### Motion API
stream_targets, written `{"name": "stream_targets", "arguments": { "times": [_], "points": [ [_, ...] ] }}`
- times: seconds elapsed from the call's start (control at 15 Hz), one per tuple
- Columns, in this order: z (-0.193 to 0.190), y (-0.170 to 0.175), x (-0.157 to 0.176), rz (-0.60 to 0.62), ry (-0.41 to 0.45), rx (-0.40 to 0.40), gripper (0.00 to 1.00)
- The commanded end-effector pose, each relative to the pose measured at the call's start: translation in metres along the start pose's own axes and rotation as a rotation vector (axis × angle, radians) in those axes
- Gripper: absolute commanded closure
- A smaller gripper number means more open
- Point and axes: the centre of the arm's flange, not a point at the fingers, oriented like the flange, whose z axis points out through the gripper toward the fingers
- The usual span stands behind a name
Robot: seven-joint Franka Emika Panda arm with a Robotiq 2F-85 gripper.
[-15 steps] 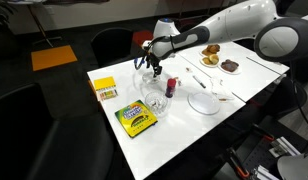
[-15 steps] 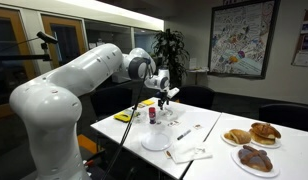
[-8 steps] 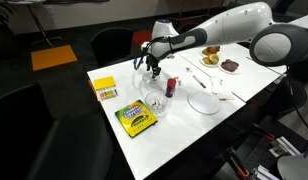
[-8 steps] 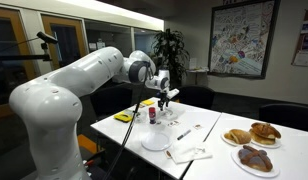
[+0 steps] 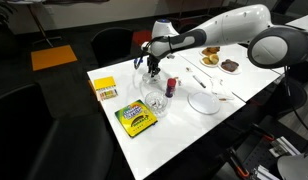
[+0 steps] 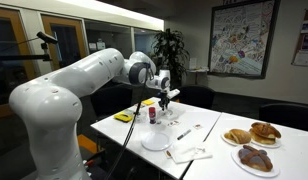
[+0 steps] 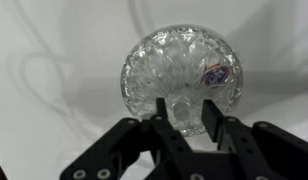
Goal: Put the lid on the glass bowl
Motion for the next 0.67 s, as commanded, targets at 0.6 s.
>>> {"name": "stream_targets", "arguments": {
  "times": [0.6],
  "points": [
    [-0.014,0.01,0.013,0.01,0.002,-0.005,0.96]
  ]
}}
